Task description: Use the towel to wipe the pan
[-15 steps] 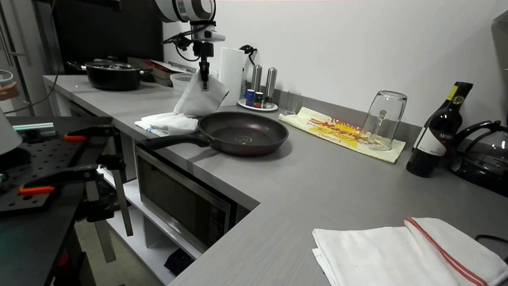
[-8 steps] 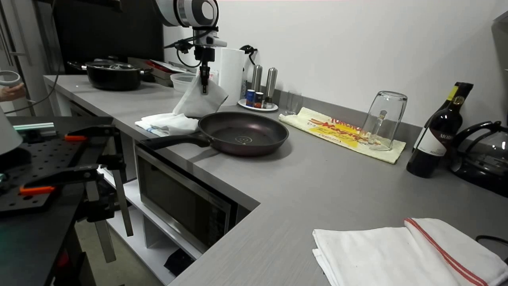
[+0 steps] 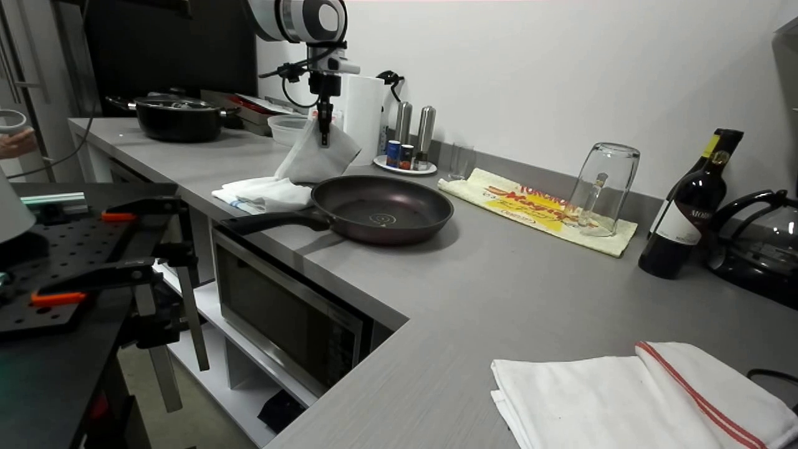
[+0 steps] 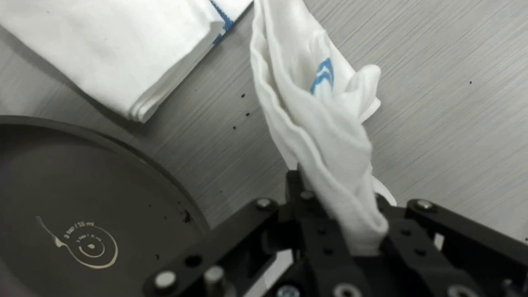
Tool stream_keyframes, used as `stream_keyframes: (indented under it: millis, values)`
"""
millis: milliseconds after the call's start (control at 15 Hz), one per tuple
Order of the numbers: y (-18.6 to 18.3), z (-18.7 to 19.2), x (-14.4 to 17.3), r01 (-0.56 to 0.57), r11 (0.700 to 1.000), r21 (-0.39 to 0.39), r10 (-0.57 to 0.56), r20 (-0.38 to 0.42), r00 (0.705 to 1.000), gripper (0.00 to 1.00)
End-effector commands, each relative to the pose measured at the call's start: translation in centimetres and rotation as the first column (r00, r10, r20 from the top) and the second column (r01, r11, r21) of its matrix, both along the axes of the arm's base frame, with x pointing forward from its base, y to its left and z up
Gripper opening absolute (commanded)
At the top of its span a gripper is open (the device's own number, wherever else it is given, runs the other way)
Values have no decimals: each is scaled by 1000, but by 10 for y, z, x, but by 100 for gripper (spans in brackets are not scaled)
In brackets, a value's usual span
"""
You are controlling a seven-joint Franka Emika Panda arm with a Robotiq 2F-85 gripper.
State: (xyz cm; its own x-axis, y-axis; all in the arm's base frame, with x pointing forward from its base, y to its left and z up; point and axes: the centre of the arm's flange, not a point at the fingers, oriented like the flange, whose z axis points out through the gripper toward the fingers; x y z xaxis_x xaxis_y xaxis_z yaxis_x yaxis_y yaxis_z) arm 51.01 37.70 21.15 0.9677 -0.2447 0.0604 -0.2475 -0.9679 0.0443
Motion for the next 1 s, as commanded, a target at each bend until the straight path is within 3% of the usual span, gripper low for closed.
stream_keyframes:
  millis: [0,467,600,933]
  values:
    - [-5,4,4,-7,1000,23,7,0,1000,48]
    - [-15,8,-2,-4,1000,-13,4,13,1000,98]
    - [-24,7,-10,-28,999,-40,28,-3,1000,100]
    - [-55,49,-32,-231,972,36,233,-56,971,100]
